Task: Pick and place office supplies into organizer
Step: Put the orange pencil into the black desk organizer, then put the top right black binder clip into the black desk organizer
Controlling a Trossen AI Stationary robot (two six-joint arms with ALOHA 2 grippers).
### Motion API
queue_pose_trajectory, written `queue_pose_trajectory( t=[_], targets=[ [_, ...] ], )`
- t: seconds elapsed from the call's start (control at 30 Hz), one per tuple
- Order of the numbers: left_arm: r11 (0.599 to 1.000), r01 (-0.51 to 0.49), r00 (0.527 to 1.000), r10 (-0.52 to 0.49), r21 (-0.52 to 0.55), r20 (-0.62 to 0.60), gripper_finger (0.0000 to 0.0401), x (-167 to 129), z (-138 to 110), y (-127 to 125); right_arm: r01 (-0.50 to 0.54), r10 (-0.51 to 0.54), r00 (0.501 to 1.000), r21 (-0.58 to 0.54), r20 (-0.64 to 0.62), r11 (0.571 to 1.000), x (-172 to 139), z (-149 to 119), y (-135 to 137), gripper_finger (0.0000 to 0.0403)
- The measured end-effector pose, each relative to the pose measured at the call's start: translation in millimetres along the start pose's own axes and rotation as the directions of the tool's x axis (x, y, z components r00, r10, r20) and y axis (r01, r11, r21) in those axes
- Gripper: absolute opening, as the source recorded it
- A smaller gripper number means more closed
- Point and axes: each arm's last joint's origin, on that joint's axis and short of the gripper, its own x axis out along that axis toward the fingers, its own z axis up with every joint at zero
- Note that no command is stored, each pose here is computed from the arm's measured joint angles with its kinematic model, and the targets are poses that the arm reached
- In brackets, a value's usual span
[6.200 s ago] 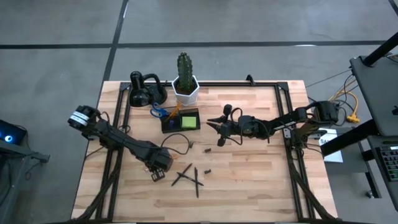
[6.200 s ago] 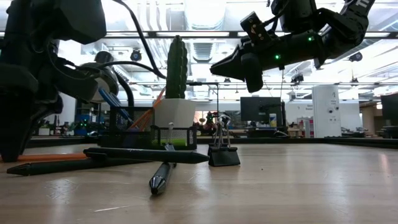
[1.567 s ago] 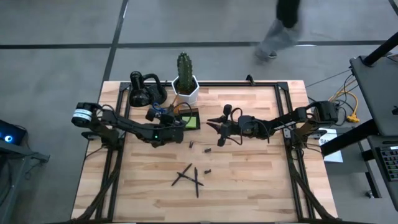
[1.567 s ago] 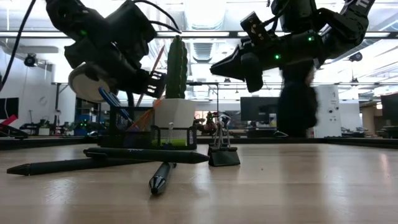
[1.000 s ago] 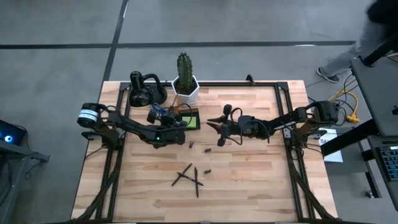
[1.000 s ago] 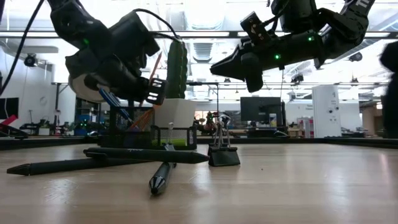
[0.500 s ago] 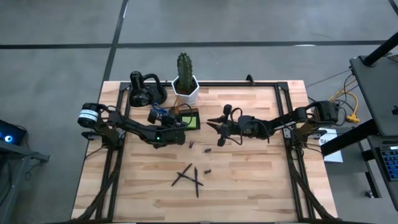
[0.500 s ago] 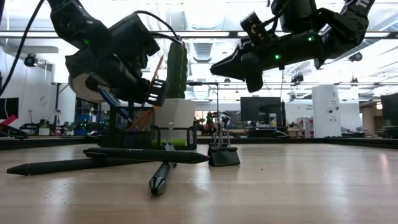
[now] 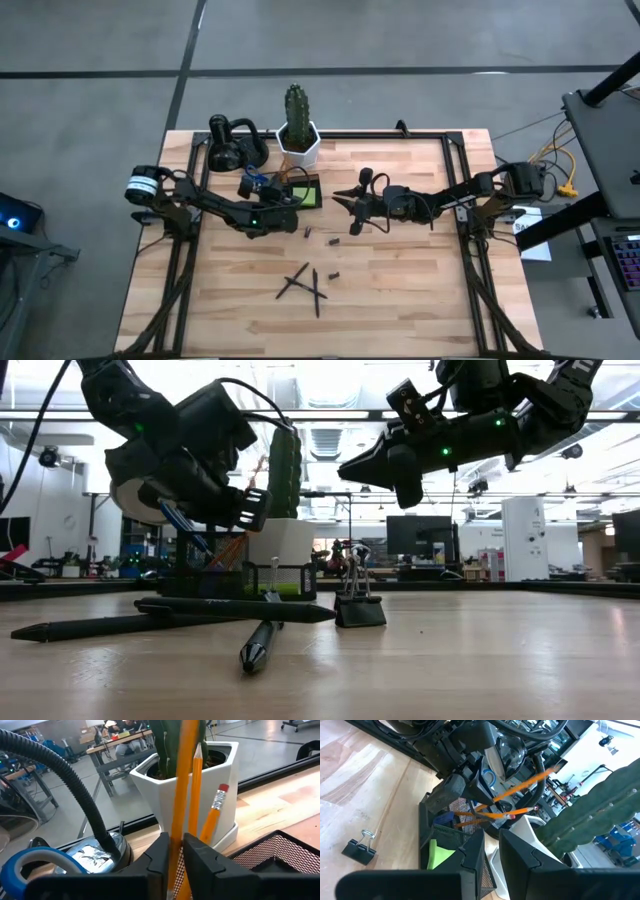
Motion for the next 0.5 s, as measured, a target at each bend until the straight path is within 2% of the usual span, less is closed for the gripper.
queue_pose_trajectory(
  t=[0.17,0.5],
  targets=[
    [1.000,0.000,1.000,0.000,0.000,0.000,0.0056,0.0,0.0,0.0,0.000,0.000,1.000,0.000,0.000,1.000,0.0,0.0,-0.1,0.0047],
    [1.000,0.000,1.000,0.000,0.001,0.000,0.0059,0.0,0.1,0.0,0.000,0.000,1.000,0.000,0.000,1.000,0.0,0.1,0.0,0.0047]
  ],
)
